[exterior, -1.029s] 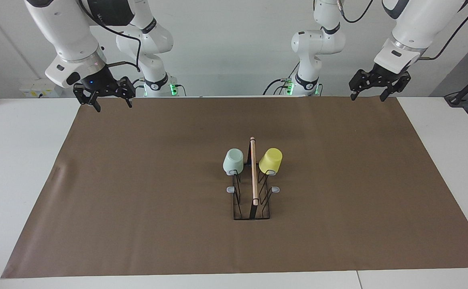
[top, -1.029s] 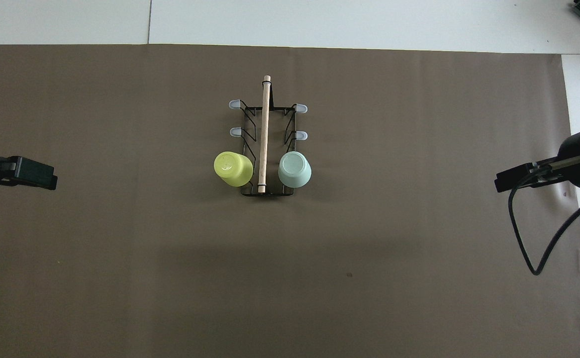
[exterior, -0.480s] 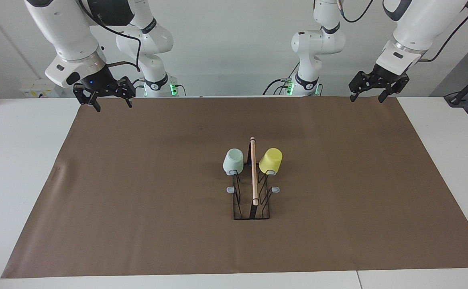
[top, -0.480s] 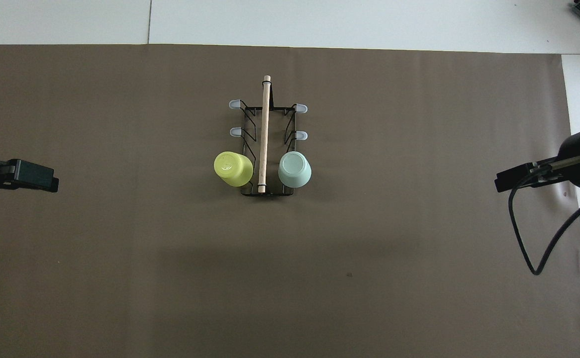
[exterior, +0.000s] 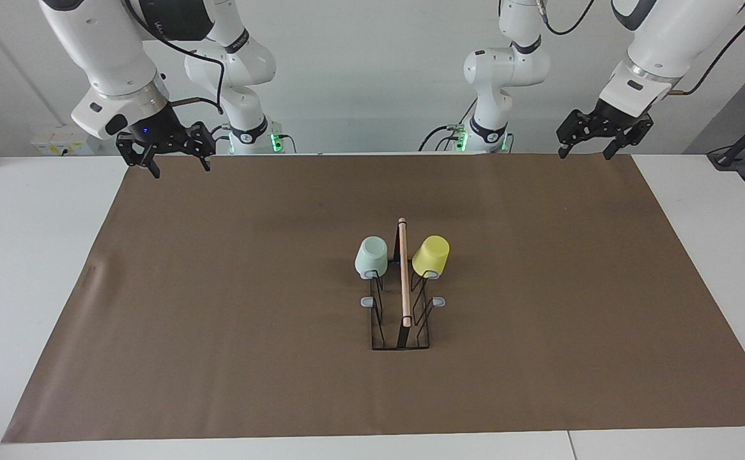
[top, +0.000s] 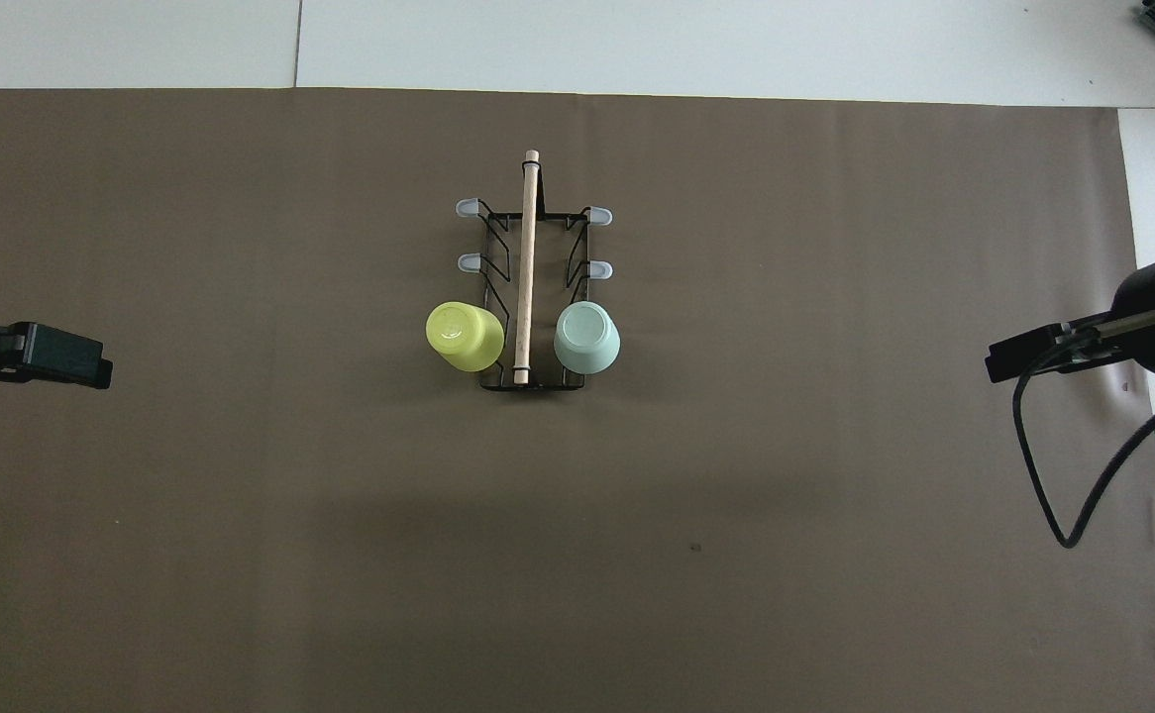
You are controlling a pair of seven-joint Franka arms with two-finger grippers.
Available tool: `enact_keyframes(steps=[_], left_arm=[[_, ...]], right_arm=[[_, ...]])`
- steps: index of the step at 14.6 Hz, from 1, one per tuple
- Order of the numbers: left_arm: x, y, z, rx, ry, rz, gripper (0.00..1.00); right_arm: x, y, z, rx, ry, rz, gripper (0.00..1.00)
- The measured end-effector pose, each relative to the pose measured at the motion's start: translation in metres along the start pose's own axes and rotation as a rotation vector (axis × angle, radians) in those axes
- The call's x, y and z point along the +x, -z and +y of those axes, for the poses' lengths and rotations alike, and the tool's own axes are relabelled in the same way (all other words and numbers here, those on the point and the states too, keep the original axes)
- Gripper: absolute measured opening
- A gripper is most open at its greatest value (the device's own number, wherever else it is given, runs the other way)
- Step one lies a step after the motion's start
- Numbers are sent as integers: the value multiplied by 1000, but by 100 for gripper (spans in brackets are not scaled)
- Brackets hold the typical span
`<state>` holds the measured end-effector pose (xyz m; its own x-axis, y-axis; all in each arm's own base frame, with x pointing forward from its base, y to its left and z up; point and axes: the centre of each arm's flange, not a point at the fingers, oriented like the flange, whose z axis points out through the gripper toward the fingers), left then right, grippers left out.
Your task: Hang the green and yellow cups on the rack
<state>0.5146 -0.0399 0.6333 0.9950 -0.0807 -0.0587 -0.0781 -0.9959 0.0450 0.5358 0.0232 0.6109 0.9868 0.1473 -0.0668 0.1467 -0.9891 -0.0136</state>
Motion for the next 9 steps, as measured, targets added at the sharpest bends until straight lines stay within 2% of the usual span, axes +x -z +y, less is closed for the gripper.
enact_keyframes(steps=[9], left_arm=[[0, 1, -13, 1, 25, 3, 100]], right_arm=[[0, 0, 0, 0, 0, 1, 100]])
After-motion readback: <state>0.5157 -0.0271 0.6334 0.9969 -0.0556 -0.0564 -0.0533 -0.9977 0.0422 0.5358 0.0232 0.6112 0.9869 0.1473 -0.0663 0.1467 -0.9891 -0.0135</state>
